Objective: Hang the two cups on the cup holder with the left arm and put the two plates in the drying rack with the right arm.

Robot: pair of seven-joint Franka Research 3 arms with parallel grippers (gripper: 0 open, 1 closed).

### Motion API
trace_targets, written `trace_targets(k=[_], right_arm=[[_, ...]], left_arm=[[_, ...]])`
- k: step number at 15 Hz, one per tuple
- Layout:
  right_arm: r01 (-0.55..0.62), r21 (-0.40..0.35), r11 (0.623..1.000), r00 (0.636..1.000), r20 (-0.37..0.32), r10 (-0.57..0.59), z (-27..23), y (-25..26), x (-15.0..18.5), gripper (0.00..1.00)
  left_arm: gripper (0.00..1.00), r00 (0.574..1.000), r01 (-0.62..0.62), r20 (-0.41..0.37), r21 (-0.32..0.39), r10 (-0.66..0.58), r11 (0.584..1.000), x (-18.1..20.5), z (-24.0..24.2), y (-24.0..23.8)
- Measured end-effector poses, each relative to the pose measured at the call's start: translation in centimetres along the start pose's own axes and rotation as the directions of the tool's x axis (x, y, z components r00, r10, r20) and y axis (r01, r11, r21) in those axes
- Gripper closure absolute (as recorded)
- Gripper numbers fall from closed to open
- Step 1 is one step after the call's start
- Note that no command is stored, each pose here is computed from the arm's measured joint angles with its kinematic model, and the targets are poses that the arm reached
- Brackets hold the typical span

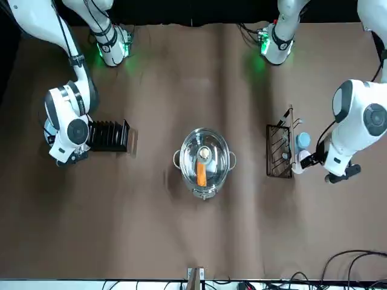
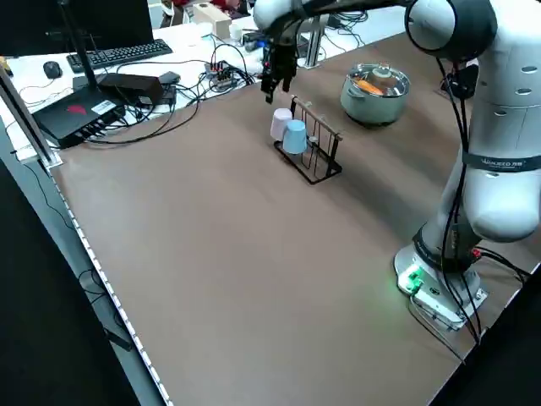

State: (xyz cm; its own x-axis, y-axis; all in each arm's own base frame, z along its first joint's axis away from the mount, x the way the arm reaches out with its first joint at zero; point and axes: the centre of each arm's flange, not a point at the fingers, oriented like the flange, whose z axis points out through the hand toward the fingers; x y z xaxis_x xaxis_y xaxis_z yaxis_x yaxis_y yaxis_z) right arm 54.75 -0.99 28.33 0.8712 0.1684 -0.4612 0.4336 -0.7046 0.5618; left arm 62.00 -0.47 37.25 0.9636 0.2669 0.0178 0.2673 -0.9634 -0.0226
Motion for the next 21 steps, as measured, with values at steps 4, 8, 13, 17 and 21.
trace_targets(k=[4, 8, 13, 17, 21], right_arm=[[-0.009, -0.001, 1.0, 1.0, -0.01, 0.009, -0.4, 0.4, 0.1, 0.67], [-0.056, 0.076, 0.996, 0.997, -0.054, 0.061, -3.0, 2.1, 0.8, 0.67], [-0.112, 0.4, 0.909, 0.986, -0.071, 0.153, -8.9, 6.2, 0.1, 0.66], [-0.152, 0.6, 0.785, 0.971, -0.059, 0.234, -15.7, 11.2, -3.2, 0.62], [-0.146, 0.613, 0.776, 0.954, -0.12, 0.275, -20.9, 13.7, -7.0, 0.42]], left_arm=[[0.0, 0.984, -0.172, 0.043, 0.03, 0.17, 0.985, 0.5, -5.2, 0.9], [0.0, 0.934, -0.354, 0.084, 0.08, 0.348, 0.932, 0.2, -9.9, 2.3], [0.0, 0.908, -0.416, 0.045, 0.199, 0.416, 0.887, -1.5, -13.6, 8.8], [0.0, 0.95, -0.31, -0.025, 0.064, 0.312, 0.949, -3.0, -20.5, 5.9], [0.0, 0.944, -0.329, -0.011, 0.032, 0.33, 0.944, -7.2, -25.2, 4.1]])
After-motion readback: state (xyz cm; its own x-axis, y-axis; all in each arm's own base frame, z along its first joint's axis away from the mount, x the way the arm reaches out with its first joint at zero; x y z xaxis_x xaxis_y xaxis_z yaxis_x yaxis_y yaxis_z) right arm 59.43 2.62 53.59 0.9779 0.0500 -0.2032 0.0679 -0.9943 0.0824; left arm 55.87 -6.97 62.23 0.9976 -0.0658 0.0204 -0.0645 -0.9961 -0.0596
